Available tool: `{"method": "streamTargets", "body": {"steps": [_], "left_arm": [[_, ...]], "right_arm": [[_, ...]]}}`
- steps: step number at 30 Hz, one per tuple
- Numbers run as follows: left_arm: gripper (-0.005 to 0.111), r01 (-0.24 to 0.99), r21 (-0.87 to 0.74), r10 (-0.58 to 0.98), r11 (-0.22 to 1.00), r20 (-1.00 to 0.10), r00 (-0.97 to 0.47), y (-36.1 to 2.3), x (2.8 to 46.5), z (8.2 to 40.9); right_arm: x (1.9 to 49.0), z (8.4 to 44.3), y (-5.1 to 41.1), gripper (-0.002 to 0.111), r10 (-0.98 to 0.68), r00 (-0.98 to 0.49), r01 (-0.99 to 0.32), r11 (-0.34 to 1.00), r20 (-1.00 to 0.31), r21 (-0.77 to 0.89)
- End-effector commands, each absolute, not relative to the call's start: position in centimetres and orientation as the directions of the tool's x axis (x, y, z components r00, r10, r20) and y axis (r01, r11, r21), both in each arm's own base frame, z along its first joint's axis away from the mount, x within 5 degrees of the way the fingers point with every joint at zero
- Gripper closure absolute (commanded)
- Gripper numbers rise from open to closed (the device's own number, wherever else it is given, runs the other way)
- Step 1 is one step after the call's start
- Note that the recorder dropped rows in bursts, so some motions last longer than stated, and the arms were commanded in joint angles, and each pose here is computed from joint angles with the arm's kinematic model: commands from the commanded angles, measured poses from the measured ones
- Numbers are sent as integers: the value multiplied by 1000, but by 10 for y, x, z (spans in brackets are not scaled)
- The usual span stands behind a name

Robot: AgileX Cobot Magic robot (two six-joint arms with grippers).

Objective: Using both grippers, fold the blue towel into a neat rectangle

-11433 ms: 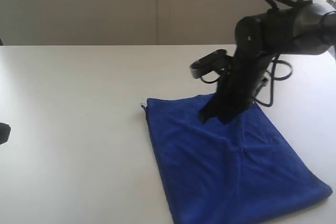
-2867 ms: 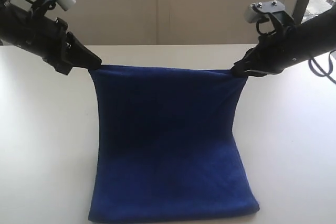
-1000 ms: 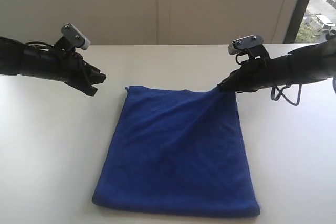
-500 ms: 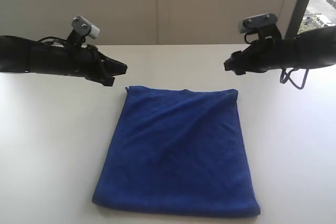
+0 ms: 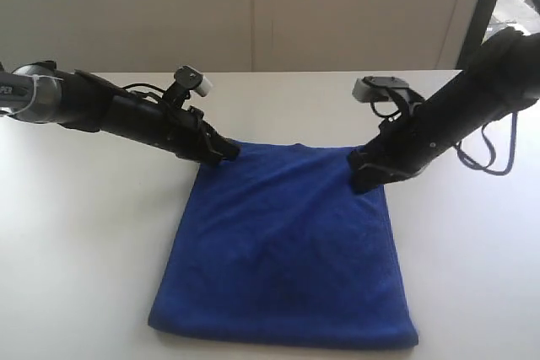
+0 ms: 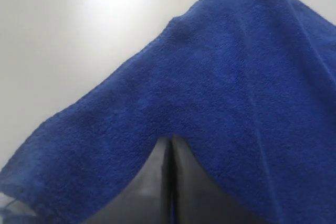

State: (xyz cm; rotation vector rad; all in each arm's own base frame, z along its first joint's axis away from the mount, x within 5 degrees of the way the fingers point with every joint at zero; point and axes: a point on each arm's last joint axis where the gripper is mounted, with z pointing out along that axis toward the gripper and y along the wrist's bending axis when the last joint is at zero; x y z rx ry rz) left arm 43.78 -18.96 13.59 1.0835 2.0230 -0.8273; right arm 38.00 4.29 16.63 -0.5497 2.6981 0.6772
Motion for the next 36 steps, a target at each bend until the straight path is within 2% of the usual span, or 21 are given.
{"method": "streamTargets", "body": {"steps": [1, 11, 16, 24, 29, 36], "left_arm": [[106, 865, -196, 448, 462, -790, -419, -189, 439, 130], [107, 852, -161, 509, 499, -740, -438, -184, 441, 114], [107, 852, -134, 563, 506, -697, -444, -179, 441, 109], [107, 848, -106, 605, 520, -654, -453, -174, 440, 106], [107, 849, -97, 603, 520, -662, -445, -174, 441, 111], [107, 857, -96, 560, 506, -720, -411, -178, 438, 149]], "right_arm": [[368, 154, 62, 108, -354, -866, -473, 810, -353, 346], [363, 114, 66, 108, -344, -902, -414, 861, -261, 297], [361, 107, 65, 108, -337, -915, -393, 869, -220, 302], [351, 103, 58, 108, -357, -930, -366, 889, -85, 274], [351, 103, 58, 108, -354, -931, -363, 889, -84, 278], [368, 129, 61, 108, -289, -926, -348, 903, -241, 252]]}}
